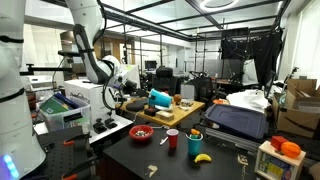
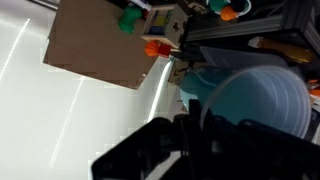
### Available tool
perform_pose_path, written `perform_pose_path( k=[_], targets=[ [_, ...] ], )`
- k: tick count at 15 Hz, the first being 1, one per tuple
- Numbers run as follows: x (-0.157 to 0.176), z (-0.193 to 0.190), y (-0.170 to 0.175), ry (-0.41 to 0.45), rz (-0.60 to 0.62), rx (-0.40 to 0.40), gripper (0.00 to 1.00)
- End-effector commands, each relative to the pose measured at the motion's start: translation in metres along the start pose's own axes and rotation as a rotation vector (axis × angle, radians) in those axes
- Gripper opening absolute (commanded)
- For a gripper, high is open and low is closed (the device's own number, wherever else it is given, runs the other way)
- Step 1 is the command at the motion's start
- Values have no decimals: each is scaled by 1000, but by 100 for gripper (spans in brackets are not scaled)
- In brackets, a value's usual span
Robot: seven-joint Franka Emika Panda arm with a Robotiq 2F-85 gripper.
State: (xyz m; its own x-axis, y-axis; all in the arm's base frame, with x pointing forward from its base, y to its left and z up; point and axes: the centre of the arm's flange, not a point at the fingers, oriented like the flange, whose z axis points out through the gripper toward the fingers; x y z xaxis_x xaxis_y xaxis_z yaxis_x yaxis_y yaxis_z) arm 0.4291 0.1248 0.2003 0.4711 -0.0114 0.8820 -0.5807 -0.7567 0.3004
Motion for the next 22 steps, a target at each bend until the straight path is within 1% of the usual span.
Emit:
perform_pose_path(
  k=[1,3,4,6,8,9,10,11,12,13,14,22],
  targets=[
    [34,-1,24,-34,76,148,1],
    [48,2,26,-55,104,244,1],
    [53,4,23,-68,109,279,1],
    [59,7,21,-94,107,328,1],
    [58,11,20,-113,100,352,1],
    [58,12,19,-124,93,345,1],
    [56,10,17,-129,93,302,1],
    [51,7,15,-127,84,220,1],
    [54,11,19,-127,90,282,4],
    [51,12,18,-133,85,252,4],
    [49,13,18,-137,84,240,4],
    [46,13,17,-141,81,236,4]
  ],
)
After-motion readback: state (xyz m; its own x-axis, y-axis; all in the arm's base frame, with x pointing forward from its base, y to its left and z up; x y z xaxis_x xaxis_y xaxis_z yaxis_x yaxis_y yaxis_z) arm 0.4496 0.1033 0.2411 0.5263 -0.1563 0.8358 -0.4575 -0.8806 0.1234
